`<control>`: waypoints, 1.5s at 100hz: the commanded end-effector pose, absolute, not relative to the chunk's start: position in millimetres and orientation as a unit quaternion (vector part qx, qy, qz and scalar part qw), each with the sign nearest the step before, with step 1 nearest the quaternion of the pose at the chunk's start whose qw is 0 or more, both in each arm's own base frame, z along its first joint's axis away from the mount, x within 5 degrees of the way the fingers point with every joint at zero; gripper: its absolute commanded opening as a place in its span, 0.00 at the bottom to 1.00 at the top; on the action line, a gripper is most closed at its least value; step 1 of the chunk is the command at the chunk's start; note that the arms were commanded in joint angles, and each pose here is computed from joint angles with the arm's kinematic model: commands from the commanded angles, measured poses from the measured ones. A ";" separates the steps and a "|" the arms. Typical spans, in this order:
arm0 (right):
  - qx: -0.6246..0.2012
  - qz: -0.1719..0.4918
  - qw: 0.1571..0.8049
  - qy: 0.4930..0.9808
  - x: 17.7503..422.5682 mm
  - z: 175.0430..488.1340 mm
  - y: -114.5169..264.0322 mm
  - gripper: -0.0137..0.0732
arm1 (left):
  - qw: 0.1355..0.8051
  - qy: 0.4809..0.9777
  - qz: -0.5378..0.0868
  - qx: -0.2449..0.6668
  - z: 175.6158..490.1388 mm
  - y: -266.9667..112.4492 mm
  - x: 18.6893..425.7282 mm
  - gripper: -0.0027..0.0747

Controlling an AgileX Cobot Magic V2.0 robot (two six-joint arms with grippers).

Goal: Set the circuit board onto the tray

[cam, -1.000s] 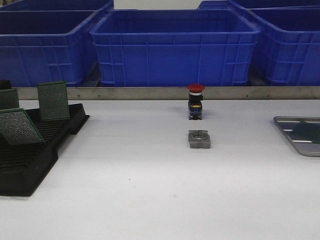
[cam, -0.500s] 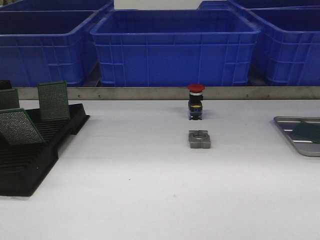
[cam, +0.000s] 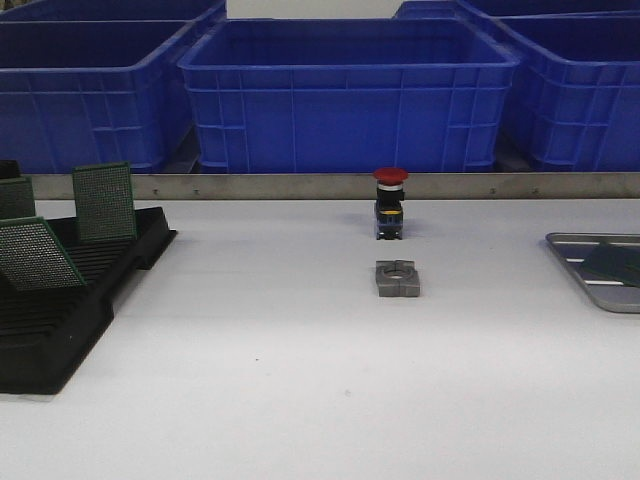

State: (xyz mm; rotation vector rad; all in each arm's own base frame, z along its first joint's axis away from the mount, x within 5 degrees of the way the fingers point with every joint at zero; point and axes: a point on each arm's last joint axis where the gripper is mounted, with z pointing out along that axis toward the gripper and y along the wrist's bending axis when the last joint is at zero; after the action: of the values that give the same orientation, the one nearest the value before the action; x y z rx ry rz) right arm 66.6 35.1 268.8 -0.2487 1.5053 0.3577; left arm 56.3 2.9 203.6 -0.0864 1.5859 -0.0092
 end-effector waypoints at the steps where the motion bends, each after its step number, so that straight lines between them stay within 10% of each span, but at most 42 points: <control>1: -0.108 0.173 0.717 0.667 65.7 278.5 35.9 0.09 | 0.700 0.713 -0.002 -0.039 189.9 3.1 55.7 0.01; 126: -0.065 0.146 0.724 0.671 69.2 278.9 26.4 0.09 | 0.701 0.712 -0.005 -0.041 190.7 3.0 55.7 0.01; 150: -0.001 0.011 0.736 0.676 73.3 277.9 1.4 0.09 | 0.701 0.712 -0.005 -0.041 190.7 3.0 55.7 0.01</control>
State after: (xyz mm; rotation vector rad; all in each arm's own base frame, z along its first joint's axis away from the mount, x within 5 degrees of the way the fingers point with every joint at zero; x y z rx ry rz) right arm 72.6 12.0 268.3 -0.0733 1.5206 0.1379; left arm 55.7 3.4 197.7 -0.0837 1.6507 0.0065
